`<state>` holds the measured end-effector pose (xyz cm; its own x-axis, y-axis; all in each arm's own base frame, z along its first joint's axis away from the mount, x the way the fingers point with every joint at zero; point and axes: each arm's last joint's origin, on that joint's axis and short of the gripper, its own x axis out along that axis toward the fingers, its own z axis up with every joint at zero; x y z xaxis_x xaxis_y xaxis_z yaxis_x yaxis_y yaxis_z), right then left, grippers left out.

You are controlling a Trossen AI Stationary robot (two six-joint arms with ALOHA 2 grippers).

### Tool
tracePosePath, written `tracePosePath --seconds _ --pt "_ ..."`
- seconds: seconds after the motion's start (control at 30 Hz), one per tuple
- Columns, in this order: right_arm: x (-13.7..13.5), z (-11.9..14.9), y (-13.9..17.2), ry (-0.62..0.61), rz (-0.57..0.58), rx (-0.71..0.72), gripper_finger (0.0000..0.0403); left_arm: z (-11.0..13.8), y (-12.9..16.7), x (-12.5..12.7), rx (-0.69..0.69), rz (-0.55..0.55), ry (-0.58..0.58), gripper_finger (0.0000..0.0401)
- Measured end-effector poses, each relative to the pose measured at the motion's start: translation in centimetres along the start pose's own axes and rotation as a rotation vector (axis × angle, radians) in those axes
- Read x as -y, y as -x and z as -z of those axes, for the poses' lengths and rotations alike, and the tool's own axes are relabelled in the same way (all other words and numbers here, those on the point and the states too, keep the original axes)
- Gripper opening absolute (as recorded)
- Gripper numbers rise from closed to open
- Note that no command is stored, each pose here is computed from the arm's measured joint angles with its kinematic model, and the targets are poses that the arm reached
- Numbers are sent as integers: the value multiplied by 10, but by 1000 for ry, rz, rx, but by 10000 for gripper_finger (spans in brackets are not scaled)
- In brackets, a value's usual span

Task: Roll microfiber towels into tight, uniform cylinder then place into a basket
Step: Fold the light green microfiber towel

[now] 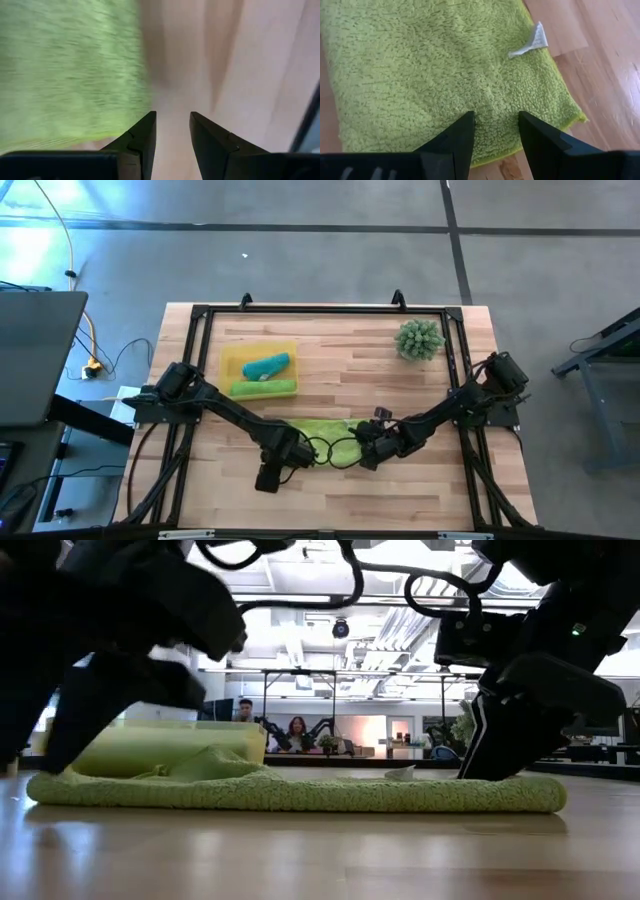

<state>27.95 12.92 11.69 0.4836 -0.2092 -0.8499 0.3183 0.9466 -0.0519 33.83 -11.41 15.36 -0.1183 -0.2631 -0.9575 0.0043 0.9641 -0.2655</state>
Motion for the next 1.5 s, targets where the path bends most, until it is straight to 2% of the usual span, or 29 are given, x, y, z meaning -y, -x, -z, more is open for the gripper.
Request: tracePosePath --seconds 0.2,0.33,0.53,0.7,0.83,1.1,1.23,1.5 --pt "-2 -2 -1 33 -17 23 149 -5 10 -11 88 -241 21 106" --pt "-2 -2 -1 33 -18 23 149 -12 3 -22 179 -328 100 106" --pt "-2 -2 -1 32 -20 24 149 -7 -7 -29 133 -296 168 106" --pt "-3 -2 -2 28 -29 25 149 1 -10 -24 45 -210 192 106" --pt "-3 -2 -2 26 -31 28 149 2 -10 -20 23 -149 184 106" --pt "-3 -3 -2 34 -35 33 149 -9 8 -22 79 -226 140 106" --pt "-2 -4 3 99 -41 37 149 -12 15 -21 85 -230 145 106" --pt "2 -19 27 206 -48 151 149 -1 4 -12 50 -256 282 106"
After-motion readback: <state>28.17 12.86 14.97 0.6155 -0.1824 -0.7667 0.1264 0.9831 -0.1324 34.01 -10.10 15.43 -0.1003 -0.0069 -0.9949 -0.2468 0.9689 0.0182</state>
